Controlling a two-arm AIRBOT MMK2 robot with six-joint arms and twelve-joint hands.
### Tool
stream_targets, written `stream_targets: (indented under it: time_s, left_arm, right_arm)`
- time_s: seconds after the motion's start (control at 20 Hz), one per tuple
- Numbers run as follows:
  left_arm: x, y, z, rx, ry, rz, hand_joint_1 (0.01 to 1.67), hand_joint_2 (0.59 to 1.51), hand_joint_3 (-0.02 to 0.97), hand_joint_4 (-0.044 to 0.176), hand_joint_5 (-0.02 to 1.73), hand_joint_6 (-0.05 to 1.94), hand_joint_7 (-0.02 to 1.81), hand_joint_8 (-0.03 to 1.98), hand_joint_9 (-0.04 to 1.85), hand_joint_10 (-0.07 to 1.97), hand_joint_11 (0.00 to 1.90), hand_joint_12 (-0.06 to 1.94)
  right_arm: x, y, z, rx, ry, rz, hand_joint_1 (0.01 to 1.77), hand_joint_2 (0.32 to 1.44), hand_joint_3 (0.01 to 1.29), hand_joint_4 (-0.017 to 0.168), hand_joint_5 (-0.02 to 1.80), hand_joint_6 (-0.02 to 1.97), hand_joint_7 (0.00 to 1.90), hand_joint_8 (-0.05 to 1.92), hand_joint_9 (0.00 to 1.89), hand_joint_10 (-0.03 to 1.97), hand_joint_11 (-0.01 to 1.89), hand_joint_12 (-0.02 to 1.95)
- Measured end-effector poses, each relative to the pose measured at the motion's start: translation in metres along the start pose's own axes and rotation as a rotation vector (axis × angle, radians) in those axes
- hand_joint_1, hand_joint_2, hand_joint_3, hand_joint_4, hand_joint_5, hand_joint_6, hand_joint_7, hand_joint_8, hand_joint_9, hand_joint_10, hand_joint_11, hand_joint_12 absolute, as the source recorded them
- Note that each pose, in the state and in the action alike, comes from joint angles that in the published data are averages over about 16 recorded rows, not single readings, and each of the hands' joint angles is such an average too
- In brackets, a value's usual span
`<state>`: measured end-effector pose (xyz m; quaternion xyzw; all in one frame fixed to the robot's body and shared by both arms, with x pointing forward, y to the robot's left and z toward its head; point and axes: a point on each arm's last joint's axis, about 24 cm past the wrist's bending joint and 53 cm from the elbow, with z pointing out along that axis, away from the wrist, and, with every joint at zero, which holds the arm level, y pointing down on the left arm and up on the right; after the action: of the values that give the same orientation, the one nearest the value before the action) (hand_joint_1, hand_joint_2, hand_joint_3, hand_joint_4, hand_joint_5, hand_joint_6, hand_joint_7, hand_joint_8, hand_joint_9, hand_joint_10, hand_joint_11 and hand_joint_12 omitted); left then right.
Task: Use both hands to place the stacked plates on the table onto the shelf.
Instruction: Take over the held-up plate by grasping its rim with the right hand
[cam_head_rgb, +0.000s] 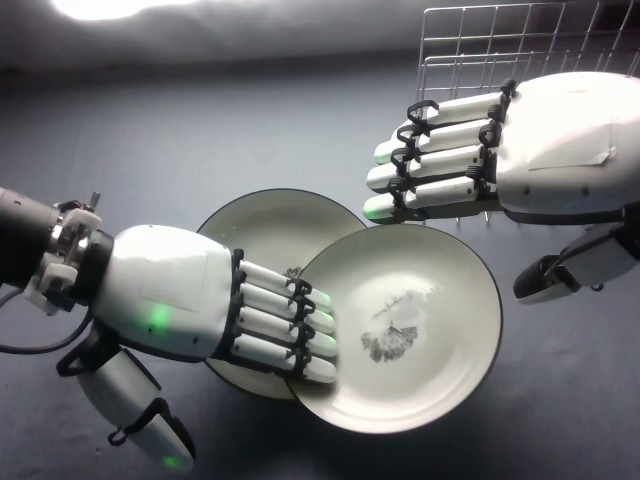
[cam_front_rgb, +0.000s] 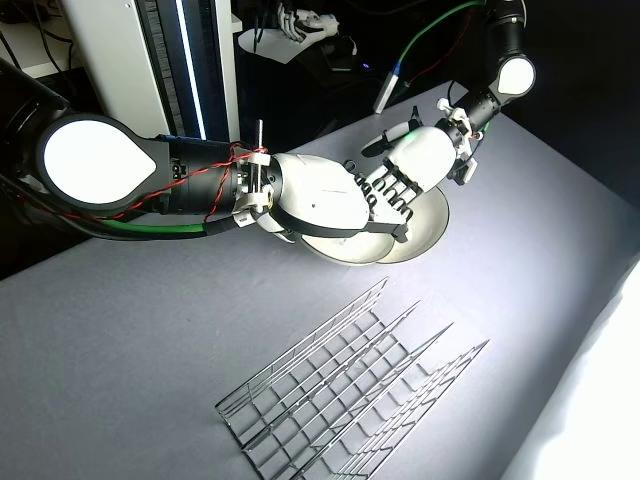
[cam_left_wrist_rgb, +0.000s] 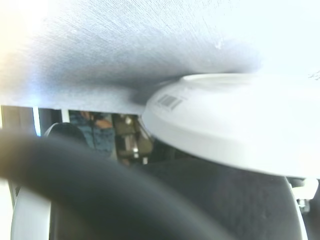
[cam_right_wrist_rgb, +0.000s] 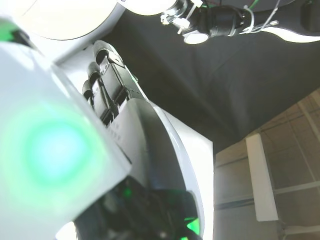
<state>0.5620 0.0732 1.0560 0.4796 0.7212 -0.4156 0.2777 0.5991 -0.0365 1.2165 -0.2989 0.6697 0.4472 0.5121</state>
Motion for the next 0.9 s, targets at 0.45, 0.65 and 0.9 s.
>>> stream_targets:
  time_s: [0.45,0.65,0.9]
  left_arm:
    - [-0.006,0.013,-0.008,-0.037,-0.016,-0.039,0.02,1.142,0.004,0.000,-0.02,-0.02,-0.02,-0.02,0.00,0.00,0.01,0.01]
    - [-0.007,0.017,-0.010,-0.048,-0.020,-0.048,0.02,1.144,0.004,-0.001,-0.02,-0.03,-0.01,-0.02,0.01,0.00,0.01,0.02]
    - [-0.008,0.018,-0.010,-0.054,-0.021,-0.050,0.02,1.146,0.004,-0.002,-0.02,-0.03,-0.01,-0.02,0.01,0.00,0.01,0.02]
  right_arm:
    - [-0.011,0.001,-0.005,-0.002,-0.021,-0.009,1.01,0.93,0.01,0.004,0.17,0.03,0.10,0.01,0.08,0.01,0.01,0.32]
    - [-0.009,0.008,-0.006,-0.015,-0.018,-0.003,1.01,0.92,0.01,0.004,0.17,0.03,0.10,0.01,0.07,0.01,0.01,0.30]
    - [0.004,0.014,-0.006,-0.025,0.009,0.011,1.01,0.91,0.01,0.004,0.18,0.03,0.11,0.01,0.08,0.01,0.01,0.32]
